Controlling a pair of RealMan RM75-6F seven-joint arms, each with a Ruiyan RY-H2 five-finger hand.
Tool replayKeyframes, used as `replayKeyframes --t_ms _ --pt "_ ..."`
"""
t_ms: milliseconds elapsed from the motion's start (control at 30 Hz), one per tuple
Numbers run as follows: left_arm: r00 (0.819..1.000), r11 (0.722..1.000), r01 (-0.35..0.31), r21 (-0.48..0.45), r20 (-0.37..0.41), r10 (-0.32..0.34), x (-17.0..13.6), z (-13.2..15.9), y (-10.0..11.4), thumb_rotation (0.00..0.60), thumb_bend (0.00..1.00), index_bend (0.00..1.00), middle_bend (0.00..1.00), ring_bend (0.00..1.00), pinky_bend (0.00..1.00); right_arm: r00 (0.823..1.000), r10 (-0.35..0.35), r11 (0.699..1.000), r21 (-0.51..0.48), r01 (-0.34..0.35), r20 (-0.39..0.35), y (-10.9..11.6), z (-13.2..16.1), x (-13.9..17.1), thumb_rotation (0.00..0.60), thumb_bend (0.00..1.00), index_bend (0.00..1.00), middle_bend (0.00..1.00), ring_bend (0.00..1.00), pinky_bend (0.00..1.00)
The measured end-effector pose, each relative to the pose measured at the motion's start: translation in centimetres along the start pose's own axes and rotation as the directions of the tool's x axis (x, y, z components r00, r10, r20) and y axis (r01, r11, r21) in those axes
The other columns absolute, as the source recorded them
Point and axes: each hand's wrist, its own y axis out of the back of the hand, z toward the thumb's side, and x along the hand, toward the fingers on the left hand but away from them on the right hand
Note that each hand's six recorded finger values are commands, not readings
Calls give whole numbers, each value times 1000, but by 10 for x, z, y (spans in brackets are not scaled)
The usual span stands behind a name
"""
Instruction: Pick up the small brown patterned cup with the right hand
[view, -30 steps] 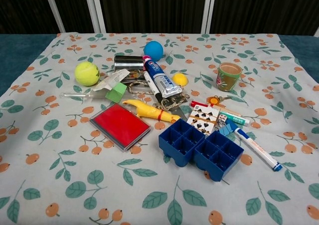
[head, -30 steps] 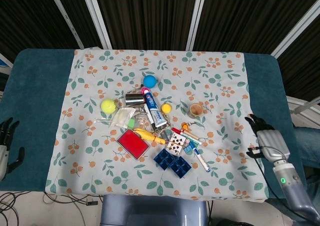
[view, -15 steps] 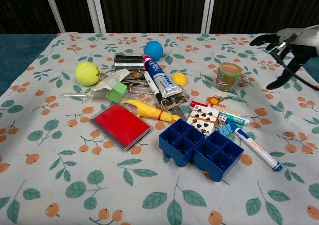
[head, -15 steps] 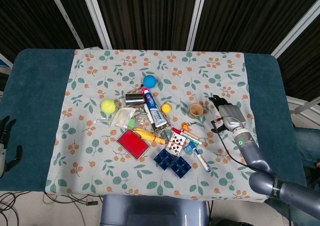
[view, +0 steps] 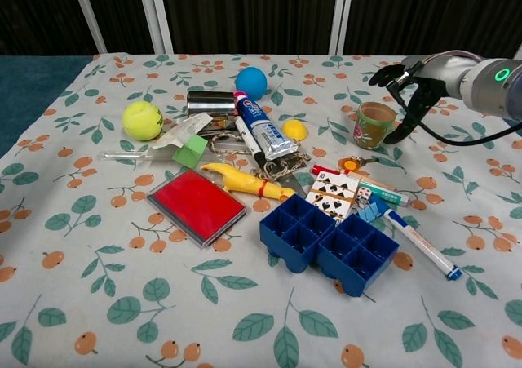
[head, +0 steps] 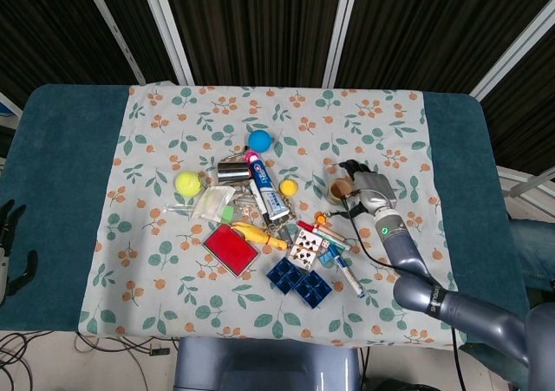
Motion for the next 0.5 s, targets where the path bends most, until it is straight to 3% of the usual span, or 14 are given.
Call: replayKeyframes --t_ms 333,500 --pt "1000 1000 4 -14 -7 -4 1 0 0 600 497 1 0 8 61 1000 9 1000 30 -9 17 -12 3 -12 600 274 310 283 273 293" --pt "1000 1000 6 -15 -7 -6 1 0 0 600 497 1 0 9 61 1000 1 999 35 -2 20 -14 3 -15 600 301 340 301 334 329"
